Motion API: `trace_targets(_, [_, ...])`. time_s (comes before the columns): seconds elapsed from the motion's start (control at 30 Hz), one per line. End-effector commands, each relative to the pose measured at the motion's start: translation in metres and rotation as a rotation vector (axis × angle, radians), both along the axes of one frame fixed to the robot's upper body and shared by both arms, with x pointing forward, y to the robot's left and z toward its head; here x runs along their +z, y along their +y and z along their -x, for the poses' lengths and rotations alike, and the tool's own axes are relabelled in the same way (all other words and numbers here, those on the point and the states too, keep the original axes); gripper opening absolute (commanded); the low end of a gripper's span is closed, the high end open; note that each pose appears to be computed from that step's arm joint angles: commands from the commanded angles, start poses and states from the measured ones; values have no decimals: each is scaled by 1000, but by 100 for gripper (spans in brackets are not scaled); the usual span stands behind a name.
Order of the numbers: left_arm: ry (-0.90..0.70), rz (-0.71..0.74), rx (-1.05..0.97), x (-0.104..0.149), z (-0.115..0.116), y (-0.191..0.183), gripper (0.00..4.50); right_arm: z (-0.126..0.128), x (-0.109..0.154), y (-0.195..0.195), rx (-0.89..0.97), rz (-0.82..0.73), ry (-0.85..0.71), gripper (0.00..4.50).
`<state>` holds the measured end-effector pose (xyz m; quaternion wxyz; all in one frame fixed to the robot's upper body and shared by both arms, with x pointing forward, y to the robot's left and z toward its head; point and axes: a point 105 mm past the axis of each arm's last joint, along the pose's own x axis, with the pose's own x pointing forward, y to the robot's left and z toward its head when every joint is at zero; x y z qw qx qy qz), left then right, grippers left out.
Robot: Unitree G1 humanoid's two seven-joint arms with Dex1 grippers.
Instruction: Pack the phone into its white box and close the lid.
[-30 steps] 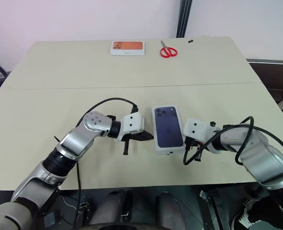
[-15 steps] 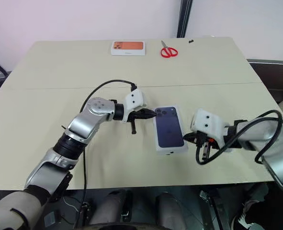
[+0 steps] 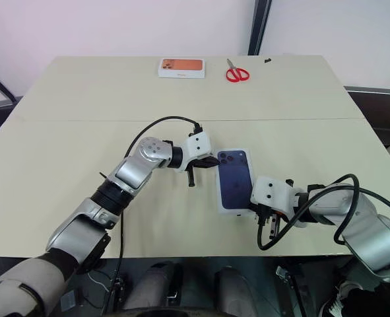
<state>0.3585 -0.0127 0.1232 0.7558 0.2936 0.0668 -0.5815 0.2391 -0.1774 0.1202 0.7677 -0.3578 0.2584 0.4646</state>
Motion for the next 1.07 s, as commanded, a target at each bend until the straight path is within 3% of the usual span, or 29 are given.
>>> trace_targets(0.03, [-21, 21, 80, 2, -11, 8, 0, -13, 10, -5, -57, -32, -62, 3])
trace_targets(0.17, [-136, 216, 265, 55, -38, 43, 0, -51, 49, -15, -187, -168, -286, 3])
trace_targets(0.3, [-208, 299, 374, 83, -38, 92, 0, -78, 70, -33, -314, -292, -395, 3])
trace_targets(0.47, [-190, 311, 503, 73, -14, 156, 0, -99, 78, -40, -369, -440, -393, 3])
trace_targets(0.67, [-122, 373, 668, 51, 14, 203, 0, -115, 73, -43, -361, -546, -314, 3])
trace_targets(0.87, [-87, 369, 772, 33, 32, 222, 0, -119, 57, -40, -333, -554, -244, 3])
trace_targets(1.07, [-89, 379, 806, 29, 30, 226, 0, -124, 54, -33, -304, -562, -223, 3])
